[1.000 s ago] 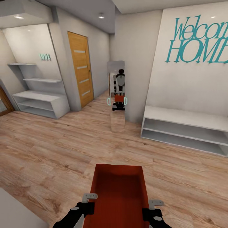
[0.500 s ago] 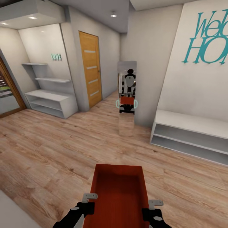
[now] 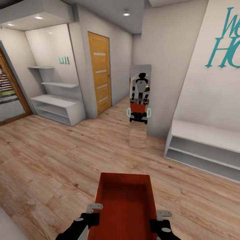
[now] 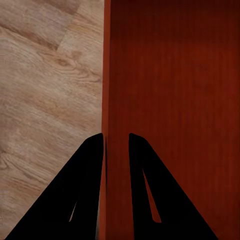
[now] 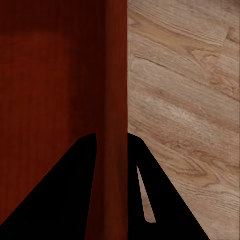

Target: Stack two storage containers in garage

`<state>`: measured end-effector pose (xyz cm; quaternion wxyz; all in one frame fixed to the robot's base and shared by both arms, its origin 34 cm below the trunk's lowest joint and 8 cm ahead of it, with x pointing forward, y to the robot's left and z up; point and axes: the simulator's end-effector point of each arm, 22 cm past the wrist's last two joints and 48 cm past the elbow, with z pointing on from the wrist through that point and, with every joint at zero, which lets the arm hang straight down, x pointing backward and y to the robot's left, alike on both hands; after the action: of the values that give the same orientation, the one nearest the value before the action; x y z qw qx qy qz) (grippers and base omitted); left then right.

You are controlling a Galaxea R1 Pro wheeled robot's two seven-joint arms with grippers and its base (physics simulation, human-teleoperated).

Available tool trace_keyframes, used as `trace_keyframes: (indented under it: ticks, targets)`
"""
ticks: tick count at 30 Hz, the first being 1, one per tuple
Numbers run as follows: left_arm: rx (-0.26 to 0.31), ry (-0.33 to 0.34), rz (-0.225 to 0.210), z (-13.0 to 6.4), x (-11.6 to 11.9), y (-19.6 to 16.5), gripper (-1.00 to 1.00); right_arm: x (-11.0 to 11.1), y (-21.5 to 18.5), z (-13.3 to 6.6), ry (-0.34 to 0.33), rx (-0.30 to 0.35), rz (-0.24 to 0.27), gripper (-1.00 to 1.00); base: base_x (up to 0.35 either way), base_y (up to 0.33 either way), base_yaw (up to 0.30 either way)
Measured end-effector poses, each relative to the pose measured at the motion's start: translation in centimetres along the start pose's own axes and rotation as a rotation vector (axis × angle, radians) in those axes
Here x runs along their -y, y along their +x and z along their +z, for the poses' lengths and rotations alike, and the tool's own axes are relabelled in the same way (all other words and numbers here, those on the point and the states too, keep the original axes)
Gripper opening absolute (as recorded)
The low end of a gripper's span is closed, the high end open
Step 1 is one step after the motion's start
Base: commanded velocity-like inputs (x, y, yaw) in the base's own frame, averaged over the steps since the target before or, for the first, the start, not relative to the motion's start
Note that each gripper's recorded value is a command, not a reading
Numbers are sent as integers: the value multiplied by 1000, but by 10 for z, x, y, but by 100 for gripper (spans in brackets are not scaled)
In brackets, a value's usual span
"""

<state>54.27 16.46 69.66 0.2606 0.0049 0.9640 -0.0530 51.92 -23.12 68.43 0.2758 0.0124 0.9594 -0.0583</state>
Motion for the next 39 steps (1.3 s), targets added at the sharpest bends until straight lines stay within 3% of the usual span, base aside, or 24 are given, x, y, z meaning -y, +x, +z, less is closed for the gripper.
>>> trace_keyframes:
  ticks: [10,39]
  targets:
    - [0,0,0,0,-1,0,-100,-1,0,0,1,0,0,-100,323,0,238]
    - [0,0,0,0,0,0,-100,0,0,0,0,0,1,-100,323,0,4]
